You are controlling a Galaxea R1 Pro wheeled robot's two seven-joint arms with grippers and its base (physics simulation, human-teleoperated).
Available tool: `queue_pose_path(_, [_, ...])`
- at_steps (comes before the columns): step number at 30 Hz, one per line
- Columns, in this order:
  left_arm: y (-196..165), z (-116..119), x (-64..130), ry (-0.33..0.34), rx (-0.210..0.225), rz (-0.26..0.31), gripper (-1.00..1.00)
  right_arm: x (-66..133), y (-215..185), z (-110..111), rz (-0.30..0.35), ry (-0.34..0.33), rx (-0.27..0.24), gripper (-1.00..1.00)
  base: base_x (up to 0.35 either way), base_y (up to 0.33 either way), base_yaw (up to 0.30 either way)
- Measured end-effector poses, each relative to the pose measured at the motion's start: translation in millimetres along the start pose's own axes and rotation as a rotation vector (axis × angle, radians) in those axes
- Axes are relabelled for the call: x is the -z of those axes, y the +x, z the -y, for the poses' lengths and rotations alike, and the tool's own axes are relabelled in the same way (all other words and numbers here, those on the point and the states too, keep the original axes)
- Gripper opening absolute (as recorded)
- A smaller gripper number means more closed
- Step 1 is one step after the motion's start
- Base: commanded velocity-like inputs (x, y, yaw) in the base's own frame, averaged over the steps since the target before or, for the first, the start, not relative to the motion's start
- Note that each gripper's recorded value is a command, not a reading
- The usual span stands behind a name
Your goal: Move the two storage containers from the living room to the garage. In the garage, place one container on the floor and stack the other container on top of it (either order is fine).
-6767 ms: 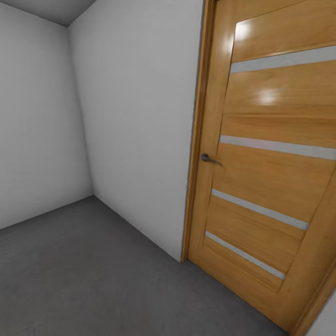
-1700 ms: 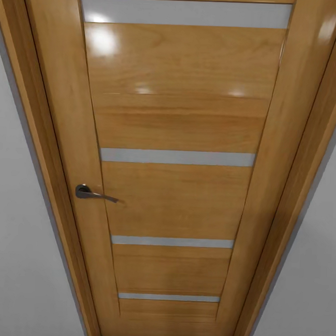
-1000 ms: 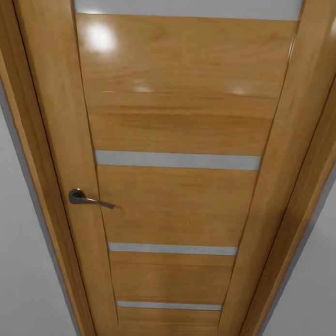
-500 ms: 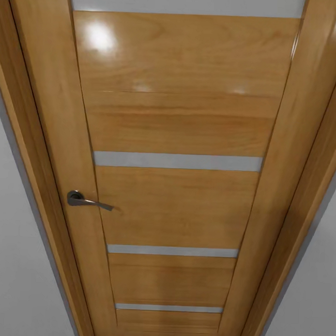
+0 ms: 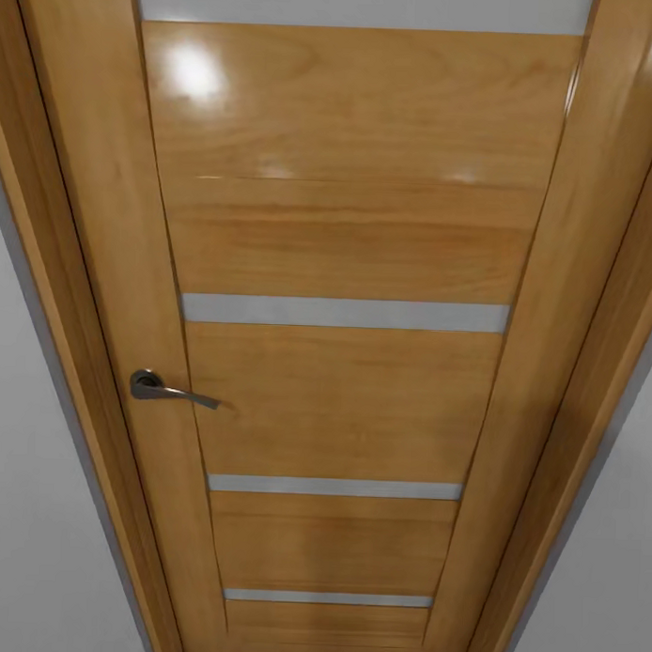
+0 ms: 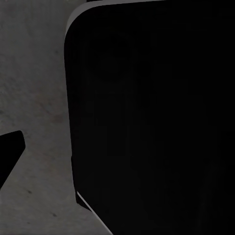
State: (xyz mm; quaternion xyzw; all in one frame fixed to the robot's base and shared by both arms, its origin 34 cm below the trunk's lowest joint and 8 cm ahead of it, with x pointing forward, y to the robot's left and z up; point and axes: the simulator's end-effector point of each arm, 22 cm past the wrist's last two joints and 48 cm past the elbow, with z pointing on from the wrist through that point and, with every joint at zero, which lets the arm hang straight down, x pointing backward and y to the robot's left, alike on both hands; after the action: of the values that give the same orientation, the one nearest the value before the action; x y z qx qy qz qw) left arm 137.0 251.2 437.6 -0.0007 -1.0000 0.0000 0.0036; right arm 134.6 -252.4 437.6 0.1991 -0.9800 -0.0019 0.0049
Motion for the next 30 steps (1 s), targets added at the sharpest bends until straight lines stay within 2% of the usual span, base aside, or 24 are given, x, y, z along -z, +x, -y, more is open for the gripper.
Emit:
queue_pose_path(24, [0.0,0.6,0.0,0.003,-0.003,0.000,1.00,0.0,-0.7,2.7,0.003,0.009,0.007,1.00,0.000,0.000,0.000])
queue_pose_path(30, [-0.6,-2.4,0.0,-0.001,-0.005,0.001,1.00,0.3,-14.5,8.0,0.032,0.017,0.023,1.00,0.000,0.000,0.000])
